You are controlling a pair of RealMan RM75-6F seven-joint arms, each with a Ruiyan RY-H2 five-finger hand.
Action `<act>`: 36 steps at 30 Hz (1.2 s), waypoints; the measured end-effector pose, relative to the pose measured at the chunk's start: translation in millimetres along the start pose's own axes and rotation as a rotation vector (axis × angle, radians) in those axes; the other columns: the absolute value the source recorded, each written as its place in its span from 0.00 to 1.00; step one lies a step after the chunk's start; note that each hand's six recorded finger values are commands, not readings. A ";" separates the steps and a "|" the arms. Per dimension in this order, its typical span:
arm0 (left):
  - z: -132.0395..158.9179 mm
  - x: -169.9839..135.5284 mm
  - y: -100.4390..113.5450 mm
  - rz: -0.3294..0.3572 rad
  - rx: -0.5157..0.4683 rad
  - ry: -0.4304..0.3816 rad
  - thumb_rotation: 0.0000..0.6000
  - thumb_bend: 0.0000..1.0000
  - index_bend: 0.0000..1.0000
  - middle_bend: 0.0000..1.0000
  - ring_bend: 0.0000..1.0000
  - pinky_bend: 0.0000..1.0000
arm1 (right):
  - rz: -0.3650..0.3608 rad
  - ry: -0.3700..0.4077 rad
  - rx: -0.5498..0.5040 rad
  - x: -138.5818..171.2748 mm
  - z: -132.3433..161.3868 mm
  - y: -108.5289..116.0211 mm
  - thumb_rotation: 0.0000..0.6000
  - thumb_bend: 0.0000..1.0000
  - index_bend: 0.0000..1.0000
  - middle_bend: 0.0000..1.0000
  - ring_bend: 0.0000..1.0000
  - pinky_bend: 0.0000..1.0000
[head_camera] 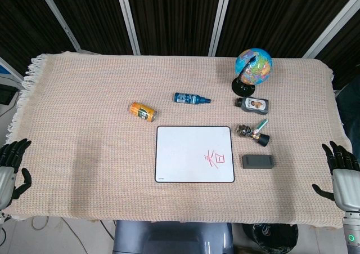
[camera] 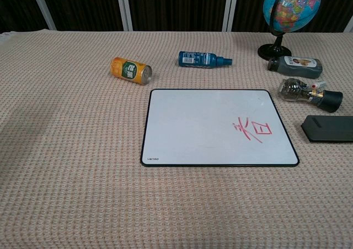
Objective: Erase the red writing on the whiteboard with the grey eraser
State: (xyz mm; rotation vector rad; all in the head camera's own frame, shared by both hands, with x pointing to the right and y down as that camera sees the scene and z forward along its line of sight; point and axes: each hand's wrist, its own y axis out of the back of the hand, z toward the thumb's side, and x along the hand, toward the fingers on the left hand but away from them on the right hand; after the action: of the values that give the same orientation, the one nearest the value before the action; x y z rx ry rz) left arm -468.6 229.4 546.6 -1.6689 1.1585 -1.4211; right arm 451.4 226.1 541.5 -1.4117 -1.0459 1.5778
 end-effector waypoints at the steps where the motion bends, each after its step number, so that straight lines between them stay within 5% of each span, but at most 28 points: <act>1: -0.1 0.0 0.0 0.000 0.000 0.000 1.00 0.75 0.07 0.04 0.00 0.00 | -0.001 0.001 0.000 0.1 0.2 0.2 1.00 0.07 0.00 0.00 0.05 0.13; 36: 0.8 -0.5 -1.2 0.002 0.045 -0.020 1.00 0.75 0.07 0.04 0.00 0.00 | 0.031 -0.001 -0.031 3.1 -1.8 1.3 1.00 0.06 0.00 0.00 0.05 0.13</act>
State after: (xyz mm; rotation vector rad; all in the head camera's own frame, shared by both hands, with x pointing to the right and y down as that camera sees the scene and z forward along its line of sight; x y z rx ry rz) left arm -467.5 230.3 547.3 -1.6475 1.1089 -1.4158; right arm 452.9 228.6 539.0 -1.4548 -1.0581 1.5907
